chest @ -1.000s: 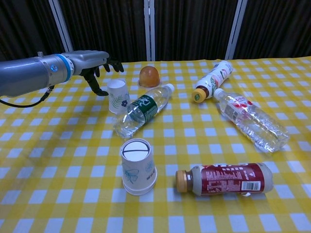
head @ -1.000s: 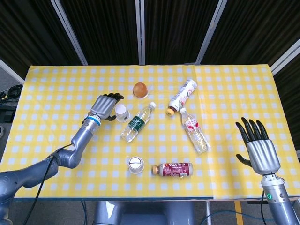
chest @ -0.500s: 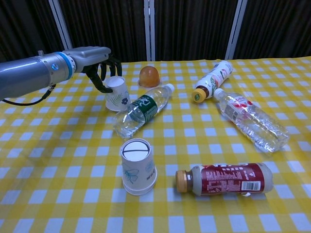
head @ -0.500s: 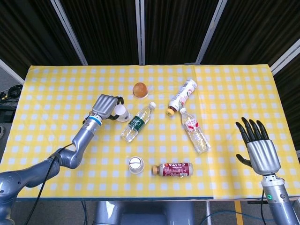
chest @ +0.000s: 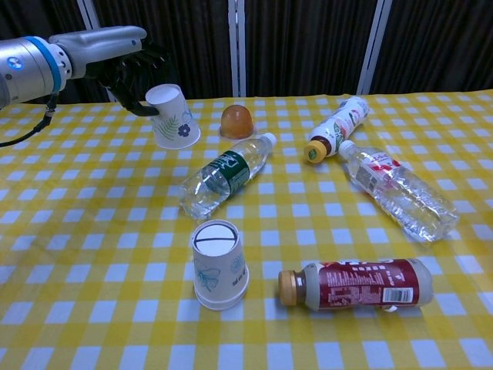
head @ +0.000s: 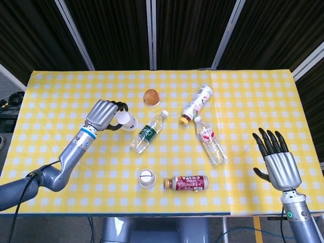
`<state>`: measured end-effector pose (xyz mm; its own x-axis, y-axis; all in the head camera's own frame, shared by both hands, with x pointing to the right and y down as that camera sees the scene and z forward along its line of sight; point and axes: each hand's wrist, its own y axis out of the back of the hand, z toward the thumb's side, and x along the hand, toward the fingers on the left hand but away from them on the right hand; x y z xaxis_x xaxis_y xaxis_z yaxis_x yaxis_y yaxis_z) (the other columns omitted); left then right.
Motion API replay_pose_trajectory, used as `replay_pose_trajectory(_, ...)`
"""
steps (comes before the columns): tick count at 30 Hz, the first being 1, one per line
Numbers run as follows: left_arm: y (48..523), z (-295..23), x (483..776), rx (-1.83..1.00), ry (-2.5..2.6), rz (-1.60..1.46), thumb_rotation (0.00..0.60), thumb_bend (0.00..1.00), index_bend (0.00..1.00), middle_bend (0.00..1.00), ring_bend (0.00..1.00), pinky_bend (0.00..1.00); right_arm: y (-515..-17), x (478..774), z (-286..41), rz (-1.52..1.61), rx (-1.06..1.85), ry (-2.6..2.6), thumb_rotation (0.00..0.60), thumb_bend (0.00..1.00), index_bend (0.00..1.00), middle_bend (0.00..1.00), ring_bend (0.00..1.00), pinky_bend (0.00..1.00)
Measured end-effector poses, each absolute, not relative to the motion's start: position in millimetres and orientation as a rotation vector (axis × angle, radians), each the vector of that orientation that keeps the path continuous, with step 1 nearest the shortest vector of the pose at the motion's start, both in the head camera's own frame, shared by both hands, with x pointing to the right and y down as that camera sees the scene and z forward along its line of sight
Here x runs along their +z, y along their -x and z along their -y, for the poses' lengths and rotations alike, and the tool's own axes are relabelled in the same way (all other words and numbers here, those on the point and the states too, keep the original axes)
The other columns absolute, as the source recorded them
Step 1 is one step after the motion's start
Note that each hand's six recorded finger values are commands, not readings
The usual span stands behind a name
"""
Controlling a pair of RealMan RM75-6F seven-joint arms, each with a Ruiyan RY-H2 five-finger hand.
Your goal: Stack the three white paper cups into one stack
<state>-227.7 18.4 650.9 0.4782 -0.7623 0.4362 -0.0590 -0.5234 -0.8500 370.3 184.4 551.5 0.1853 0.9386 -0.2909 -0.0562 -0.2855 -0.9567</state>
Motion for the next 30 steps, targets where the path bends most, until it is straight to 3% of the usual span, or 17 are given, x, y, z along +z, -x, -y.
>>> replay_pose_trajectory(10,235.4,-78.3,608.0,-0.926,2.032,-0.562,0.6,0.3,0.53,0.49,0.46,0.53,-364.2,555.0,-188.4,0.864,1.277,1.492,0.6,0.0,0.0,0.0,0.0,0.0)
replay_pose_trajectory(19,204.7,-139.8,595.9,-0.769,2.149,-0.398,0.6,0.3,0.52,0.49,0.46,0.53,-362.1,558.3,-190.4,0.855,1.284,1.497,0.6,0.0,0.0,0.0,0.0,0.0)
replay_pose_trajectory(30,186.1,-149.1,593.7,-0.716,2.143,-0.362,0.6,0.3,0.52,0.48,0.46,0.53,-364.6,556.9,-189.8,0.863,1.286,1.49,0.6,0.0,0.0,0.0,0.0,0.0)
